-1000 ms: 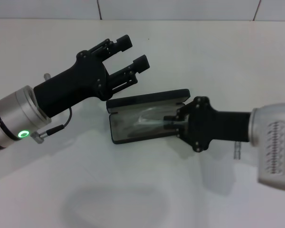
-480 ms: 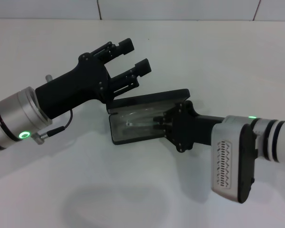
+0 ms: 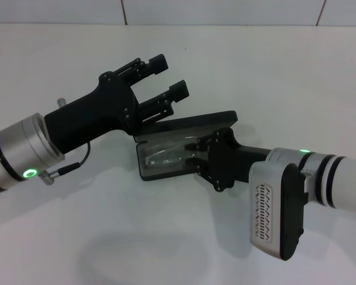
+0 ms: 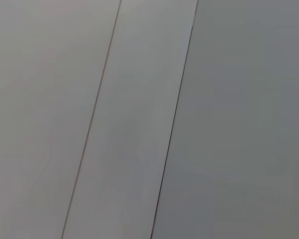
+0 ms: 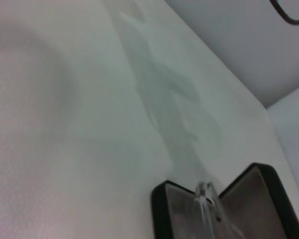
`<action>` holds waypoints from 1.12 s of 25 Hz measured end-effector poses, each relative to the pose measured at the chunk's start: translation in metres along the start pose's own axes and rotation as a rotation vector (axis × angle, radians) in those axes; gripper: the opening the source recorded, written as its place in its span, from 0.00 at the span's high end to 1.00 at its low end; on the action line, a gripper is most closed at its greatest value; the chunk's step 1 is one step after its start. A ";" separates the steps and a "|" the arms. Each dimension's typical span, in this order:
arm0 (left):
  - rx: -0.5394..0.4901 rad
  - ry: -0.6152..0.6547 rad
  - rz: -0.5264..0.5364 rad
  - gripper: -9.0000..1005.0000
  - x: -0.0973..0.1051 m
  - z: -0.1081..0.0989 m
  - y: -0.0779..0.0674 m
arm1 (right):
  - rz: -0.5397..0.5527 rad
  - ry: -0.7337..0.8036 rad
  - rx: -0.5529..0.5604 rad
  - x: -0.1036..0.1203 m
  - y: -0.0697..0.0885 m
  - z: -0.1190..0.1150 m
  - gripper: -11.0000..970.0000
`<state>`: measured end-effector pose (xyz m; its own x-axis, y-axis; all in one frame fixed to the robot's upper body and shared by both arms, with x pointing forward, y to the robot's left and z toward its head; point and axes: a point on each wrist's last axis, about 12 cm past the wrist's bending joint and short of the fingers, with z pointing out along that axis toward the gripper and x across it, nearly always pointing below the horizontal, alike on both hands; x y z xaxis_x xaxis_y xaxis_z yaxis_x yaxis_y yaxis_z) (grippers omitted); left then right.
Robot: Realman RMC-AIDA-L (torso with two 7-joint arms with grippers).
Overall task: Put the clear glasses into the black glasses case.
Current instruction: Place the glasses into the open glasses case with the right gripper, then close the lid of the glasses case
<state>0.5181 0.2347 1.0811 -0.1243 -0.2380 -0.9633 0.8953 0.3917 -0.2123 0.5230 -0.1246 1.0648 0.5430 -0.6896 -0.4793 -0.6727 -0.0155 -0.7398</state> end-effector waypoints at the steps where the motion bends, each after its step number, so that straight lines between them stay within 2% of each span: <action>1: 0.000 0.000 0.000 0.27 0.000 0.000 0.000 | -0.001 0.004 0.004 0.000 0.000 0.000 0.80; 23: -0.003 0.000 -0.010 0.27 0.000 -0.002 0.000 | 0.020 0.010 0.010 -0.002 0.006 -0.005 0.78; 28: -0.009 -0.003 -0.014 0.27 0.001 -0.004 -0.001 | 0.074 -0.035 -0.006 -0.008 0.006 -0.008 0.78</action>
<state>0.5153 0.2378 1.0793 -0.1354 -0.2457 -0.9598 0.8897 0.3961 -0.2269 0.5104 -0.1249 1.0683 0.5090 -0.6631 -0.5489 -0.7144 0.0304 -0.6991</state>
